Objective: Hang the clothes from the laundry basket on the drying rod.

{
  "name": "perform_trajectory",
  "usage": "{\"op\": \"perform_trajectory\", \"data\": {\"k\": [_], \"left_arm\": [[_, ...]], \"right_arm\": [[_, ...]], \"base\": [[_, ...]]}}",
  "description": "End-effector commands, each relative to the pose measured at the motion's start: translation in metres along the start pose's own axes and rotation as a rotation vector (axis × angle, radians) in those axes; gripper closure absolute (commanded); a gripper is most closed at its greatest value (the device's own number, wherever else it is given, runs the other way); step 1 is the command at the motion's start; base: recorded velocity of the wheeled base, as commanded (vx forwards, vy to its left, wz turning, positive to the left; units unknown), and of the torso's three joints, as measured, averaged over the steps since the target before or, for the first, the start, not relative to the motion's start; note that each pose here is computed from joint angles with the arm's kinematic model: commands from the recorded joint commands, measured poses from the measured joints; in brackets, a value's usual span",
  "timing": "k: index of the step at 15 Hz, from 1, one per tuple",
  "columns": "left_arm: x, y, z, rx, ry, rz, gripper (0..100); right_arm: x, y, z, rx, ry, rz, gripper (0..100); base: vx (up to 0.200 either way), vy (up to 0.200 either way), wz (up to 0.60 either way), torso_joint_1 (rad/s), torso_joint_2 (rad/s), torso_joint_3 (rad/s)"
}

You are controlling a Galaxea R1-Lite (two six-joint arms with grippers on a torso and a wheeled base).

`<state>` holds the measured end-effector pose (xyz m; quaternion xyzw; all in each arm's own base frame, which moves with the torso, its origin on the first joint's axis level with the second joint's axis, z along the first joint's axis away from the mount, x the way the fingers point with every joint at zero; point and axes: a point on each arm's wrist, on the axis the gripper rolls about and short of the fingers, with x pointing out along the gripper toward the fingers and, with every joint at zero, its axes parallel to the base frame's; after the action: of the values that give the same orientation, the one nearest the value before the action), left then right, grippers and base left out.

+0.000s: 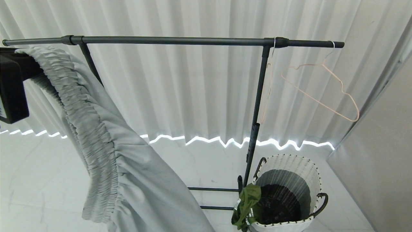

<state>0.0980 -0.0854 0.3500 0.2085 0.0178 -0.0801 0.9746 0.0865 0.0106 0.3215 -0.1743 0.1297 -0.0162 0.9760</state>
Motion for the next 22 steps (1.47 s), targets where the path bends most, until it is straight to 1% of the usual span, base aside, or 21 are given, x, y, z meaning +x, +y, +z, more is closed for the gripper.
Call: {"op": "perform_trajectory", "data": {"k": [1,5,10,12,13,14,16,17,18,20,21,22], "left_arm": [[0.001,0.001,0.0,0.0,0.004,0.009,100],[0.001,0.002,0.0,-0.002,0.005,0.014,100],[0.001,0.001,-0.001,0.001,0.009,0.014,100],[0.002,0.001,-0.002,0.003,0.014,0.019,100],[0.003,0.001,-0.002,0.003,0.016,0.02,100],[0.003,0.001,-0.002,0.003,0.016,0.02,100],[0.003,0.003,-0.003,0.002,0.022,0.035,100],[0.005,0.005,-0.004,0.002,0.029,0.051,100],[0.005,0.005,-0.003,0.0,0.028,0.054,100],[0.003,0.007,-0.003,0.023,0.025,0.057,100],[0.001,0.008,-0.003,0.025,0.02,0.057,100],[0.001,0.008,-0.003,0.025,0.02,0.057,100]], "right_arm": [[0.004,0.001,0.001,-0.001,-0.003,-0.001,0],[0.017,0.003,0.005,-0.003,-0.007,-0.002,0],[0.024,0.008,-0.004,-0.01,0.037,0.008,0],[0.033,0.013,-0.021,-0.021,0.108,0.007,0],[0.038,0.016,-0.029,-0.024,0.124,0.009,0],[0.043,0.016,-0.032,-0.017,0.125,-0.006,0],[0.069,0.012,-0.034,0.007,0.157,-0.027,0],[0.085,0.007,-0.033,0.024,0.157,-0.024,0],[0.103,0.0,-0.033,0.035,0.154,-0.045,0],[0.137,-0.006,-0.03,0.042,0.148,-0.067,0],[0.152,-0.008,-0.028,0.046,0.144,-0.061,0],[0.162,-0.01,-0.022,0.052,0.127,-0.028,0]], "base": [[0.2,0.0,0.0,-0.002,0.0,-0.002],[0.2,0.0,0.0,0.005,0.0,0.006],[0.2,0.0,0.0,0.005,0.0,0.0],[0.0,0.0,0.0,0.0,0.0,0.0],[0.0,0.0,0.0,0.0,0.0,0.0],[0.0,0.0,0.0,0.0,0.0,0.0],[0.0,0.0,0.0,0.0,0.0,0.0],[0.0,0.0,0.0,0.0,0.0,0.0],[0.0,0.0,0.0,0.0,0.0,0.0],[0.0,0.0,0.0,0.0,0.0,0.0],[0.0,0.0,0.0,0.0,0.0,0.0],[0.0,0.0,0.0,0.0,0.0,0.0]]}}
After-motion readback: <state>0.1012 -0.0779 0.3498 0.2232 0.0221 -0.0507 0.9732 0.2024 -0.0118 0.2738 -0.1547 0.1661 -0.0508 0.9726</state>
